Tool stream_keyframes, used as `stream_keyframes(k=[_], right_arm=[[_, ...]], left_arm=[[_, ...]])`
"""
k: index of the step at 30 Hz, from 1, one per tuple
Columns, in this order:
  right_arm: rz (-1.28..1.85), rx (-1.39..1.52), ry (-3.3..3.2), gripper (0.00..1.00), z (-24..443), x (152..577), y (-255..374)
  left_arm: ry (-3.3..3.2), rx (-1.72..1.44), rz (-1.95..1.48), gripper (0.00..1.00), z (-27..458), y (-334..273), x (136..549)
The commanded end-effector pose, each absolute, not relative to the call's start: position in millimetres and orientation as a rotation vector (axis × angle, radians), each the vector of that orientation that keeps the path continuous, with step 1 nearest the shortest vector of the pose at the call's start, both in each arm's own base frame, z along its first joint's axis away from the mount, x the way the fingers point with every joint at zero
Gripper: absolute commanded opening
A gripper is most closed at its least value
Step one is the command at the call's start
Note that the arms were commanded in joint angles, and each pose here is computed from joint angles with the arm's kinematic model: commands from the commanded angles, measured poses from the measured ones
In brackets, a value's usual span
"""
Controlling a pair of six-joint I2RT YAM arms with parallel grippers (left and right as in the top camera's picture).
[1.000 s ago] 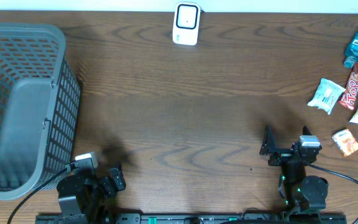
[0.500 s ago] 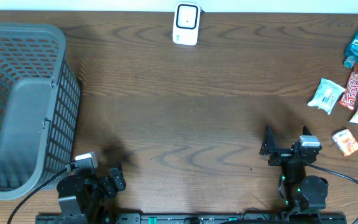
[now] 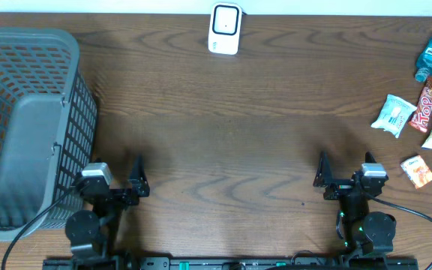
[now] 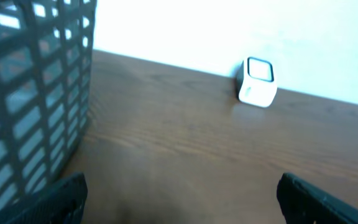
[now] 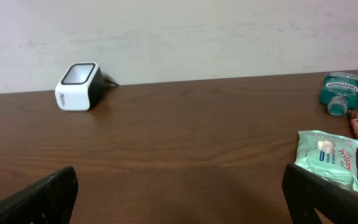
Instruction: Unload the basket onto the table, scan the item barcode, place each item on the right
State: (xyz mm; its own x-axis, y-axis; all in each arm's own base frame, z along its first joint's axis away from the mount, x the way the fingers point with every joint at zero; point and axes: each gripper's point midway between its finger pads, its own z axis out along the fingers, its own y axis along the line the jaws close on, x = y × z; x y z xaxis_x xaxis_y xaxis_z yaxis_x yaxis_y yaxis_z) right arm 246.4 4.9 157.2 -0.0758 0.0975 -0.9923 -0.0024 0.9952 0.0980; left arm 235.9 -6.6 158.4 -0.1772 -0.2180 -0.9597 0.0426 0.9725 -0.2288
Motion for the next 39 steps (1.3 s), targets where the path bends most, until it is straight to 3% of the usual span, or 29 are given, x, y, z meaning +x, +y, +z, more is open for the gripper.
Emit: stream_keyframes(k=[1, 39], right_arm=[[0.075, 0.061, 1.646, 0.99, 156.4, 246.2, 5.0], [0.075, 0.061, 1.646, 0.99, 156.3, 246.3, 5.0]], left_arm=[[1.717, -0.129, -0.238, 0.98, 146.3, -8.1, 241.3], [1.711, -0.009, -0.121, 0.98, 140.5, -10.0, 243.9]])
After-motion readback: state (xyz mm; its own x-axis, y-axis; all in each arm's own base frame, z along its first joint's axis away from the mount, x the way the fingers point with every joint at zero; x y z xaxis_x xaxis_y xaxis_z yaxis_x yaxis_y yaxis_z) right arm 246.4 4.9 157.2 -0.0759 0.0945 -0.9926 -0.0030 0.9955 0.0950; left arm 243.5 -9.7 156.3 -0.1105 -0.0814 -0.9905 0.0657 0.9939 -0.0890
